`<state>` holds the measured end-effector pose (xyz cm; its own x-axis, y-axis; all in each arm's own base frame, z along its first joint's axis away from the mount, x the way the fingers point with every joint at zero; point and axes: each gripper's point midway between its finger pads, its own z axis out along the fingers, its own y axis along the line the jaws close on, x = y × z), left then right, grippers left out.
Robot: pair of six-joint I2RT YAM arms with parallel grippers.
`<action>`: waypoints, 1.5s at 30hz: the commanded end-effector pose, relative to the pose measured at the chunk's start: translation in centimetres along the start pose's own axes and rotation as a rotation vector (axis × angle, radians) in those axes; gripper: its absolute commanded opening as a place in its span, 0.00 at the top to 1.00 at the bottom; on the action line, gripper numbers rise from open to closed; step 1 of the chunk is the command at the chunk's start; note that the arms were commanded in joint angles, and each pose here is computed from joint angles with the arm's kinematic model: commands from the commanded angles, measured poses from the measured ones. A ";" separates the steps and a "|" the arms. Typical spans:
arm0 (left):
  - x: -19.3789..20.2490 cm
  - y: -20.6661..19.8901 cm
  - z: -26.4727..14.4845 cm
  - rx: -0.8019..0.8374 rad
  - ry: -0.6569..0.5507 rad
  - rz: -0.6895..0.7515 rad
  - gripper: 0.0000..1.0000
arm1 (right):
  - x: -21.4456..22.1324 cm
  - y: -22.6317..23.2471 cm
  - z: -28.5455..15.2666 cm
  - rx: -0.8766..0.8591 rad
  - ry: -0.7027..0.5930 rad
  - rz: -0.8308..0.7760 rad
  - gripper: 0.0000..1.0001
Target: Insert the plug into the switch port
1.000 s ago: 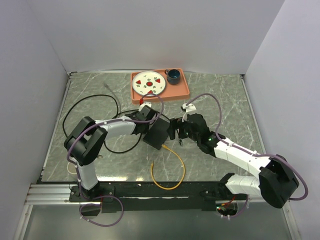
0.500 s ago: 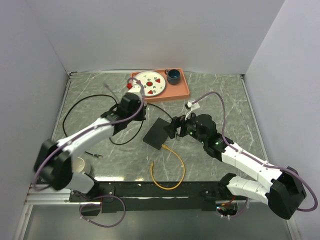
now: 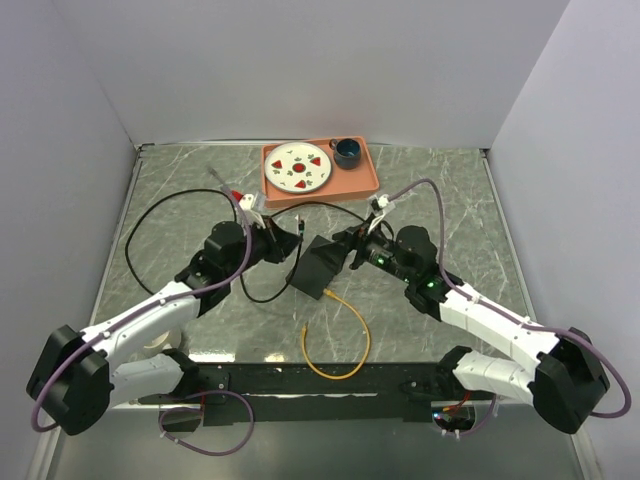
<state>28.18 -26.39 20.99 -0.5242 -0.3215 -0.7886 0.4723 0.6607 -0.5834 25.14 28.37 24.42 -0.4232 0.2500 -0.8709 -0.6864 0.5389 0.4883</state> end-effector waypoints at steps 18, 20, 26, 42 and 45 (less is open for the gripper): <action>-6.0 -6.3 -2.4 0.243 -0.218 -0.109 0.99 | -1.7 5.0 4.8 -0.209 -0.024 0.002 0.30; -6.1 -6.5 -2.5 0.248 -0.218 -0.112 0.99 | -2.0 4.8 5.4 -0.199 -0.023 0.003 0.36; -6.6 -6.9 -3.1 0.265 -0.239 -0.114 0.99 | -1.7 5.0 6.0 -0.213 0.006 -0.020 1.00; -11.1 -5.7 -4.6 0.117 -0.333 0.082 0.01 | -3.8 2.0 3.2 -0.051 0.108 -0.255 1.00; -12.3 -5.2 -5.8 0.080 -0.377 0.114 0.03 | -9.8 1.0 1.4 0.069 0.002 -0.373 1.00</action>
<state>27.98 -24.25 31.01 -0.3187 -0.4764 -0.8194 0.5614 0.6017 -0.5681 26.98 31.97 25.65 -0.3731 0.0156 -0.9276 -0.7909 0.5174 0.3268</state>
